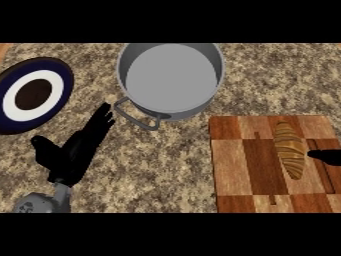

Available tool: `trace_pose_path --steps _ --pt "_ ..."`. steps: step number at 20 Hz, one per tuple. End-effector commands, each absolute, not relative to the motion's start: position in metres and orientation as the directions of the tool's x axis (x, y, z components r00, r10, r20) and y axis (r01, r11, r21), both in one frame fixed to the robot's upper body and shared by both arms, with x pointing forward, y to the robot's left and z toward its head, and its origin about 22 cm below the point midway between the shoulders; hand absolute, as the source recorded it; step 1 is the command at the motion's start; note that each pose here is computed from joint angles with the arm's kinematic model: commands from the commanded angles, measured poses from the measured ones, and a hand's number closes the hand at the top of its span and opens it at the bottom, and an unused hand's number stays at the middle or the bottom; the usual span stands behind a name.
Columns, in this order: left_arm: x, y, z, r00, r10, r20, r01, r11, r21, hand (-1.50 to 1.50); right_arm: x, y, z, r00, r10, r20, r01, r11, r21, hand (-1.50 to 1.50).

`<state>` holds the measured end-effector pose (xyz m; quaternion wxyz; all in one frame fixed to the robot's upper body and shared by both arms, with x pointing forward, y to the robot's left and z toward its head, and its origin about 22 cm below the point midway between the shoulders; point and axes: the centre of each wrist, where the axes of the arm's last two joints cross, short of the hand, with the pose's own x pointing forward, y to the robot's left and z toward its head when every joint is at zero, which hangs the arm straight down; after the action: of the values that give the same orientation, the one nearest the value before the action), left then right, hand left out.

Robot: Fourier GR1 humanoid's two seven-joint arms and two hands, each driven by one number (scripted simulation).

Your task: Pick the croissant from the cutting board and place it in the pot

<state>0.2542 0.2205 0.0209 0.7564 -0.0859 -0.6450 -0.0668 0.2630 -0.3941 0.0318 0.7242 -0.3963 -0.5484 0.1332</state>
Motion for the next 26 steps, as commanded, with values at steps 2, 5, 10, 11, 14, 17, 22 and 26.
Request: trace_pose_path --steps 2,5,10,11,14,17,22,26 --pt "0.234 0.215 0.019 0.235 0.038 0.971 0.264 0.959 -0.101 0.0 0.261 -0.384 0.05 0.453 0.741 0.495 0.122 0.498 -0.858 -1.5" --pt "0.245 0.222 0.021 0.247 0.058 0.967 0.25 0.961 -0.121 0.0 0.271 -0.368 0.107 0.478 0.772 0.418 0.054 0.449 -0.892 -1.5" --pt "0.226 0.196 0.009 0.265 0.072 0.962 0.259 0.955 -0.142 0.0 0.275 -0.334 0.161 0.54 0.735 0.411 0.017 0.478 -0.878 -1.5" --pt "0.234 0.228 0.02 0.253 0.051 0.966 0.265 0.957 -0.12 0.0 0.27 -0.344 0.174 0.546 0.732 0.407 -0.009 0.49 -0.871 -1.5" --pt "0.245 0.236 0.032 0.249 0.057 0.967 0.244 0.962 -0.119 0.0 0.26 -0.316 0.192 0.575 0.707 0.413 -0.098 0.56 -0.823 -1.5" --pt "0.247 0.218 0.015 0.24 0.046 0.97 0.265 0.958 -0.111 0.0 0.274 -0.299 0.21 0.636 0.66 0.4 -0.087 0.576 -0.813 -1.5" --pt "0.246 0.209 0.024 0.242 0.037 0.969 0.253 0.962 -0.1 0.0 0.28 -0.289 0.214 0.668 0.618 0.415 -0.087 0.618 -0.781 -1.5" --pt "0.246 0.211 0.016 0.236 0.057 0.97 0.262 0.958 -0.12 0.0 0.296 -0.293 0.203 0.656 0.584 0.479 -0.049 0.666 -0.745 -1.5"
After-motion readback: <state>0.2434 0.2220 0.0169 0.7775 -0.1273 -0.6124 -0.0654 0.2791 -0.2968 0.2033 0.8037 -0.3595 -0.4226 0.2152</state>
